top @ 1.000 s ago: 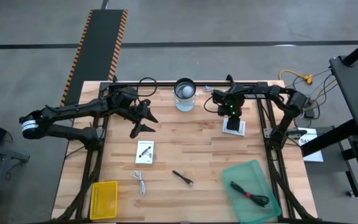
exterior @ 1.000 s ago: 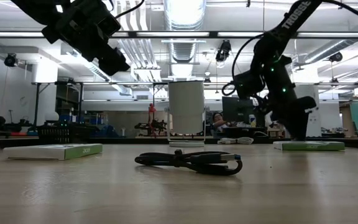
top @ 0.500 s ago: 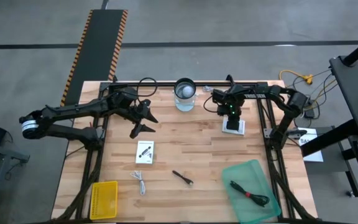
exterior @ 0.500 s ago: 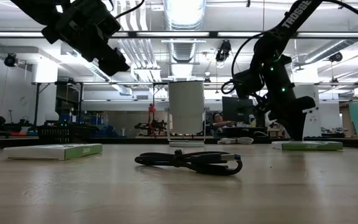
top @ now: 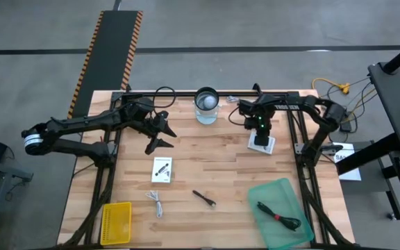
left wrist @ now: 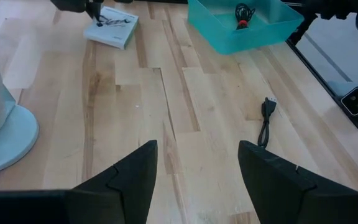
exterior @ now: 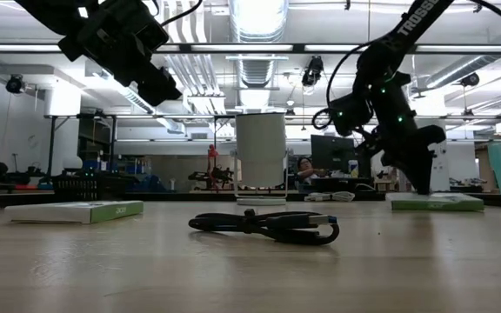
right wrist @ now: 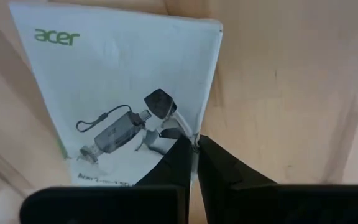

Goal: Pick and place items into bin
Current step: Put the right white card reader box into the yellow bin

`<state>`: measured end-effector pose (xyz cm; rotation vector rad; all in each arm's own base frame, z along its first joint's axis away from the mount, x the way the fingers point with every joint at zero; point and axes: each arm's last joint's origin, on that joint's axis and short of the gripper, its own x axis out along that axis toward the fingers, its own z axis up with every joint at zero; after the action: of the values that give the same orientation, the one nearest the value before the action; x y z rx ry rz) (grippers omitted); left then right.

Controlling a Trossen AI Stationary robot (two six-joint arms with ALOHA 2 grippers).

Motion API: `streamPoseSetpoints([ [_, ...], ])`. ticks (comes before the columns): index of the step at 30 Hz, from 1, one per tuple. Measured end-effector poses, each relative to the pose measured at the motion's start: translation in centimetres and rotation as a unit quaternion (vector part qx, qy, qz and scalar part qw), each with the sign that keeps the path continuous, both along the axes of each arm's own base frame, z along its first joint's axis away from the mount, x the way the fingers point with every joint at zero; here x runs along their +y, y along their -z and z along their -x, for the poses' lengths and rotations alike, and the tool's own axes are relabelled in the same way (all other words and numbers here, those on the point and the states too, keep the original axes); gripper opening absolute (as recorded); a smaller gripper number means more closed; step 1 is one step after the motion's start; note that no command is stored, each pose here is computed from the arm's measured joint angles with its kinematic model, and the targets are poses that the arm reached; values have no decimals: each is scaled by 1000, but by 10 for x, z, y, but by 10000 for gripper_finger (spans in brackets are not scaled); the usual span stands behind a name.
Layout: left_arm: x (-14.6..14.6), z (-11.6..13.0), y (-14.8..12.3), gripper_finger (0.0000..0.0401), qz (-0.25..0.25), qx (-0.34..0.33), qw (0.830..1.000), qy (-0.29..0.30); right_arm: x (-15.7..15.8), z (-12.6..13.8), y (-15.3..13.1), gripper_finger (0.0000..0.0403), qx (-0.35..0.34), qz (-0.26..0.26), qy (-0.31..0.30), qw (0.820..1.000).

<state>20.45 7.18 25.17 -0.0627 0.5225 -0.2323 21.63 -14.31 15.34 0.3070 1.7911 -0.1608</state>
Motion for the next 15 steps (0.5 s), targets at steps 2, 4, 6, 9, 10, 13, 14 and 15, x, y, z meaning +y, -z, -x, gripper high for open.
streamPoseSetpoints([
  [2,0,0,0,208,0,0,1000,0,1,0,-5,9,-11,2,1,1000],
  [4,0,0,0,208,0,0,1000,0,3,1,-11,9,-32,-5,7,999],
  [6,0,0,0,208,0,0,1000,0,4,0,-20,9,-60,-10,16,998],
  [9,0,0,0,208,0,0,1000,0,5,-1,-35,9,-101,-13,24,995],
  [10,0,0,0,208,0,0,1000,0,6,0,-40,9,-113,-13,24,993],
  [13,0,0,0,208,0,0,1000,0,9,0,-53,9,-148,-12,22,989],
  [14,0,0,0,208,0,0,1000,0,11,0,-58,8,-168,-21,23,985],
  [15,0,0,0,208,0,0,1000,0,12,-1,-62,8,-193,-28,24,980],
])
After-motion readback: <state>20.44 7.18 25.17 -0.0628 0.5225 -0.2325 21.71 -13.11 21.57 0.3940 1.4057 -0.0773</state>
